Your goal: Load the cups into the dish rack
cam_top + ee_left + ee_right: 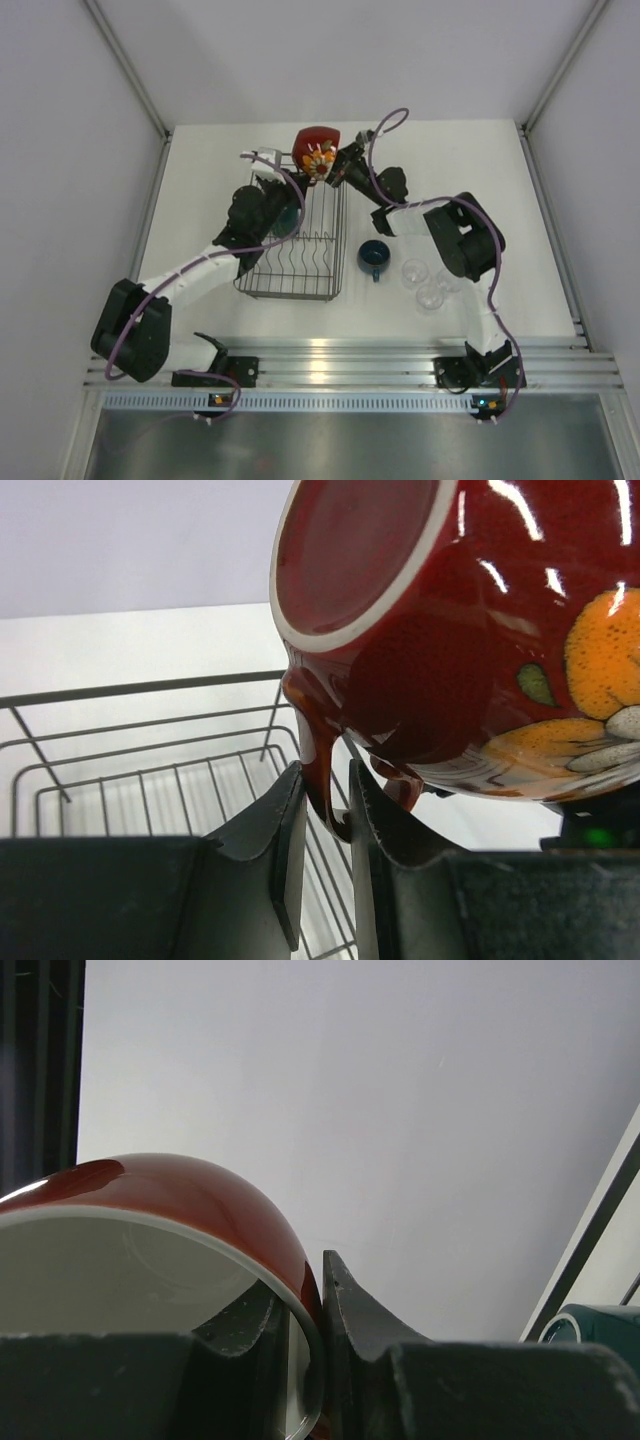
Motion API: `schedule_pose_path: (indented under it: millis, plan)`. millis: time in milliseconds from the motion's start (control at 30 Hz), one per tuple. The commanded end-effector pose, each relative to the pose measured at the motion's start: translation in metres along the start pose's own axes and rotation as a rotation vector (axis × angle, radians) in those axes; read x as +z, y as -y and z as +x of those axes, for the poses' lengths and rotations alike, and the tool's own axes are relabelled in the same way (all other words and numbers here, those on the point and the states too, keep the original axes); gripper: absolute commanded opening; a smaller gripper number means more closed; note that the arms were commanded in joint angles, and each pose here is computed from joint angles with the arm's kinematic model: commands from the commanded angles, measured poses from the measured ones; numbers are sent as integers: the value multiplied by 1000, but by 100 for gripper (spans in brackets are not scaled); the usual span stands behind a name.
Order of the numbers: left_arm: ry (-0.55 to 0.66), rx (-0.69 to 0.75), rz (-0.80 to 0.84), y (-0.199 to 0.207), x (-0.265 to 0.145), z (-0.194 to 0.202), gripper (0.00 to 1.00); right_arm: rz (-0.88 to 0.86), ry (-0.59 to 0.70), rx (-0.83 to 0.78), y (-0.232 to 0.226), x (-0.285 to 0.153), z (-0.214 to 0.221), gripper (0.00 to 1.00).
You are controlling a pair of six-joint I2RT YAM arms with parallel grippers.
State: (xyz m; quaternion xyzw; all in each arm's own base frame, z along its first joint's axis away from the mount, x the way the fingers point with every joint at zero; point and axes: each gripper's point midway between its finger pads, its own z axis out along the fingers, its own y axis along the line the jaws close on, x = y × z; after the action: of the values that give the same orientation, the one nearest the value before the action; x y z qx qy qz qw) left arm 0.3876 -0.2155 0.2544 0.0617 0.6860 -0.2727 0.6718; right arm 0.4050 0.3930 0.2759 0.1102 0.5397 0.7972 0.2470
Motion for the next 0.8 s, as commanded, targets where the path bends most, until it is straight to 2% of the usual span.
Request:
schedule_pose_path:
  millis: [0,167,400,767]
  plan:
    - [395,145,-127,3,4,-126,0,-284,-78,-168,-60,-17,23,8]
    - [416,159,-217,7,8,-125,0,-280,-82,-171,-56,-16,28,8]
    - [519,183,-267,12,-8,-130,0,-269,-100,-164,-46,-14,36,10]
    - [586,288,-202,28,-26,-143,0,-251,-109,-157,-32,-13,38,13]
